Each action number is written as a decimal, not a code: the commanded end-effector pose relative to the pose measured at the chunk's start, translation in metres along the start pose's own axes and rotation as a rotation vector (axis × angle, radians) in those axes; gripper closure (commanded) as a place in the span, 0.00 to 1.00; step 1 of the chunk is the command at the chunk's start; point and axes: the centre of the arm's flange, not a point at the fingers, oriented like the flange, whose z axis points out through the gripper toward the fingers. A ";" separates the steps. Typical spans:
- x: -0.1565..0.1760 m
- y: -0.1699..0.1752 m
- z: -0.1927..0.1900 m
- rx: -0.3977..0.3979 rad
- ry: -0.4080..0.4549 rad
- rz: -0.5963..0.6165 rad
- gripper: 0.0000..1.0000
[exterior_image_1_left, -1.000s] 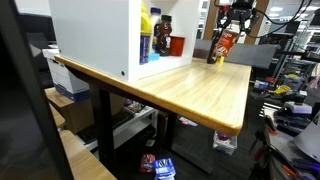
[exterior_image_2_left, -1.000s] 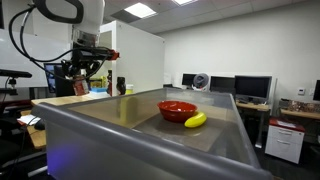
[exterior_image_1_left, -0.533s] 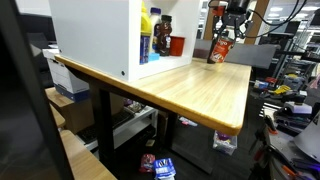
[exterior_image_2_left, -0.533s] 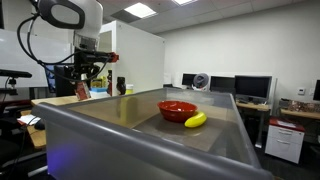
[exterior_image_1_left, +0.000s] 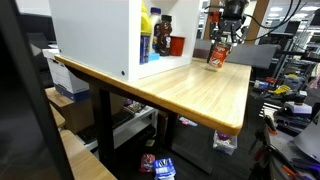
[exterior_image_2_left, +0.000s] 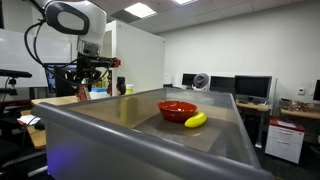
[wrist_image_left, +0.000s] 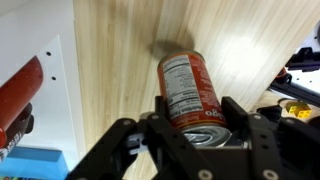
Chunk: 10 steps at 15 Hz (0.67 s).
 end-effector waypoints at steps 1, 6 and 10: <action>-0.010 0.009 -0.006 -0.013 -0.024 -0.016 0.66; -0.028 0.013 0.002 0.016 -0.021 0.061 0.66; -0.041 0.015 0.013 0.073 0.009 0.114 0.66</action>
